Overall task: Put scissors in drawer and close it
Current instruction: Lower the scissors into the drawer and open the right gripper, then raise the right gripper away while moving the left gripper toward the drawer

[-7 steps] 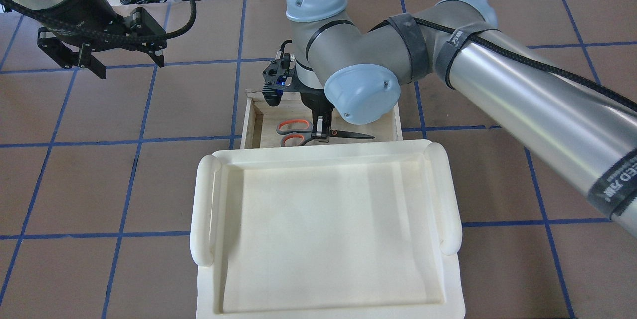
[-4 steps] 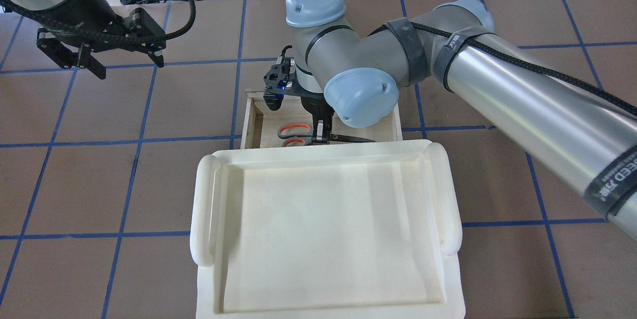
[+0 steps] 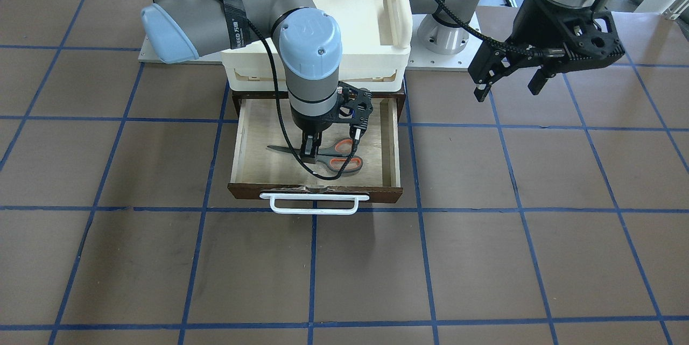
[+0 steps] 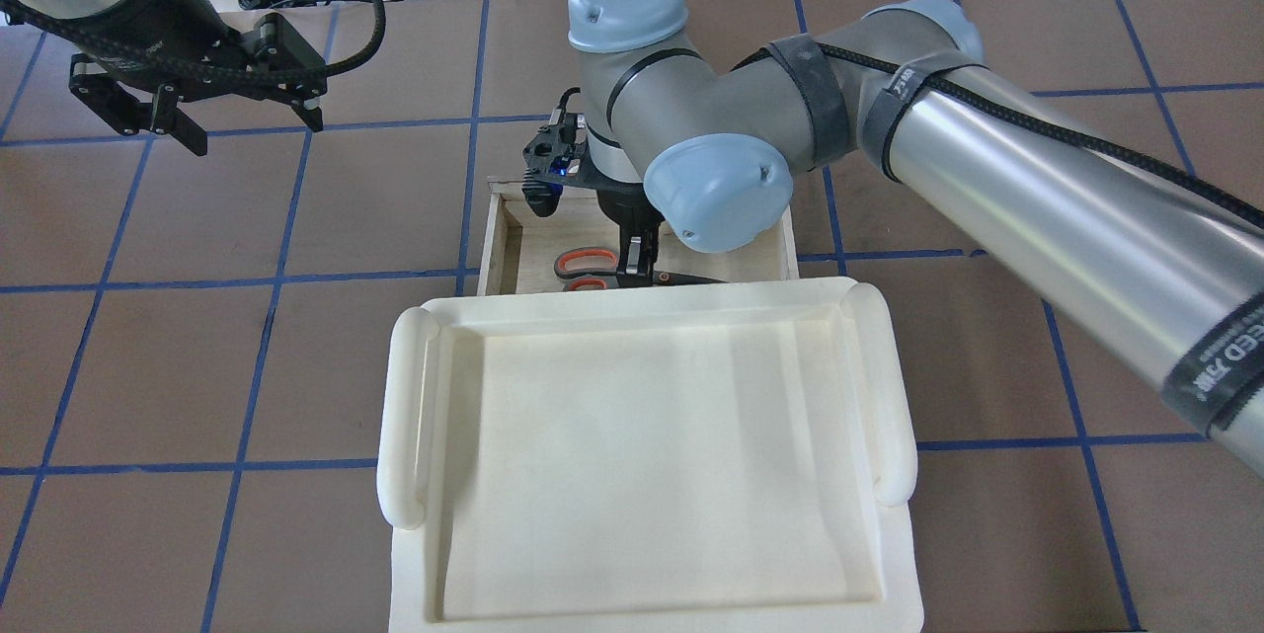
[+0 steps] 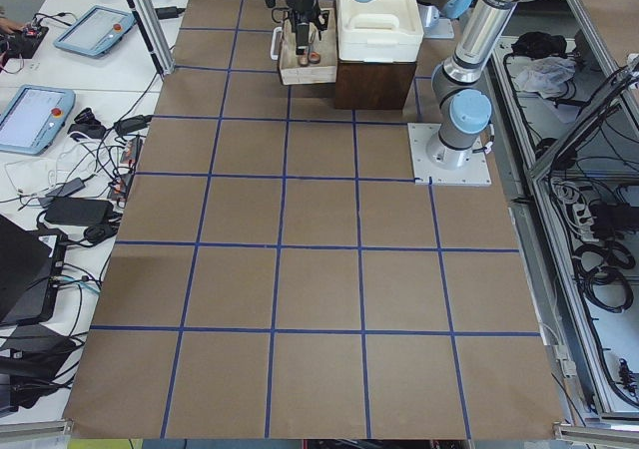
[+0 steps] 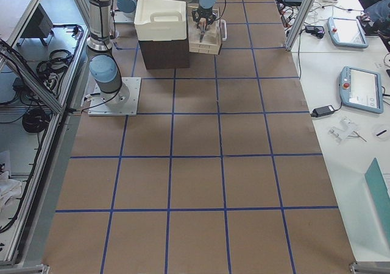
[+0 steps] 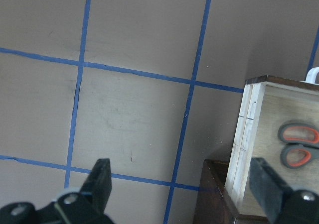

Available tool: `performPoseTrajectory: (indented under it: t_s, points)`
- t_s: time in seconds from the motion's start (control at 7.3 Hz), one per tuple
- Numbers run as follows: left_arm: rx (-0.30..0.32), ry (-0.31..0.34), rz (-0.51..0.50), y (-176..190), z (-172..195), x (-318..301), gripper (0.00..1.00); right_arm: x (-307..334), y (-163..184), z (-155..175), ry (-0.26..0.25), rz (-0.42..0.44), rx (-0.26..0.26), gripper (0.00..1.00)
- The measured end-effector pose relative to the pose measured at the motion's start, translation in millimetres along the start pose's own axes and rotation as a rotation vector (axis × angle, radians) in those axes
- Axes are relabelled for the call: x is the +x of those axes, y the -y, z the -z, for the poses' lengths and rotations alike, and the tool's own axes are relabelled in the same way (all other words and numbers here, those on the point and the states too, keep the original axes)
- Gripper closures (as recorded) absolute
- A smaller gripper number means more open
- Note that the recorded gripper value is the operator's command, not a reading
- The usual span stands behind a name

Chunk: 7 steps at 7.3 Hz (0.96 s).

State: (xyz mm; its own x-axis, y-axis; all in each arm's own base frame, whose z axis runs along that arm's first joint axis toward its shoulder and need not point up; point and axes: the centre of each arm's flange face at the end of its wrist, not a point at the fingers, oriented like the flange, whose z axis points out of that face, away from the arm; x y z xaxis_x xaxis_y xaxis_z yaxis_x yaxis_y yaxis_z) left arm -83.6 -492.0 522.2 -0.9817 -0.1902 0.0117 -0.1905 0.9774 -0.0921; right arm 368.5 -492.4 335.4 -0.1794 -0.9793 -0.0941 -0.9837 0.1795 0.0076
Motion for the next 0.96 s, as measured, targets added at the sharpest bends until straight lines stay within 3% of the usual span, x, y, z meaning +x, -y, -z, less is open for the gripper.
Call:
performPoseTrajectory:
  t_s: [0.14,0.41,0.82,0.96]
  points:
    - [0.002,-0.001,0.004,5,1,0,0.0,1,-4,22,-0.036,-0.09,0.026,0.0]
    - [0.009,-0.011,0.031,29,3,3,0.0,13,-20,65,-0.096,-0.401,0.094,0.0]
    - [0.007,-0.06,0.04,75,-28,26,0.0,56,-75,115,-0.16,-1.051,0.244,0.0]
    - [0.012,-0.068,0.011,88,-47,49,0.0,65,-99,129,-0.171,-1.194,0.273,0.0]
